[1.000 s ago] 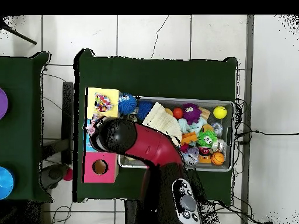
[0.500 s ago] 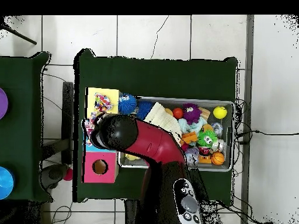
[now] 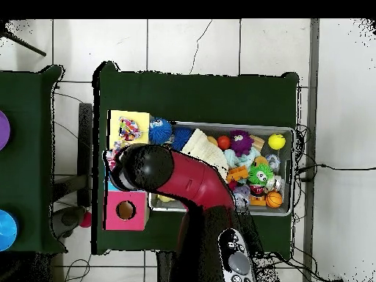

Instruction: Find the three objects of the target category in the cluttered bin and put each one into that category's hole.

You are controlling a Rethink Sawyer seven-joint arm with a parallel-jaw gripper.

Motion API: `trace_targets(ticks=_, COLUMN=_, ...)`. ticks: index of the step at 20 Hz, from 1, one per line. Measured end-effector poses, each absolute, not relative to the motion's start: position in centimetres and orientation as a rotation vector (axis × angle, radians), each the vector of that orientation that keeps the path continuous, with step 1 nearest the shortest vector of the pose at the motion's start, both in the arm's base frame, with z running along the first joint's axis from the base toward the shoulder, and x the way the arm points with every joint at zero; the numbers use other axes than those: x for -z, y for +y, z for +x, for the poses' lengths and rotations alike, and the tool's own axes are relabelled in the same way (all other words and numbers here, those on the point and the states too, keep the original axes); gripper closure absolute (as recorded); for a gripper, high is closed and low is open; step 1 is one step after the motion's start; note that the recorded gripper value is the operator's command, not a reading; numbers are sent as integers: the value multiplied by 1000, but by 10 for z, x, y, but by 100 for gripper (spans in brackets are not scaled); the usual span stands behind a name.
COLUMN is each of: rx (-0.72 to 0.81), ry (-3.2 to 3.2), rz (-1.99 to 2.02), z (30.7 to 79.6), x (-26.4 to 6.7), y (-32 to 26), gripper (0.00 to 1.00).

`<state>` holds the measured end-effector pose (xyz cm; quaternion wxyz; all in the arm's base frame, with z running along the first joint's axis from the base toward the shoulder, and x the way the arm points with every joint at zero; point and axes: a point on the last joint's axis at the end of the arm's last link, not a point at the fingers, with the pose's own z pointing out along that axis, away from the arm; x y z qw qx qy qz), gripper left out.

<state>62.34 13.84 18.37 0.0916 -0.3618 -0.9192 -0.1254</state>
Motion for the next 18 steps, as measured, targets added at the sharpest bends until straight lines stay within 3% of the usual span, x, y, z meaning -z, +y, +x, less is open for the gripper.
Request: trace_targets(ticks=18, rx=451, ry=-2774, rz=-1181, z=643, x=-190, y=150, gripper=0)
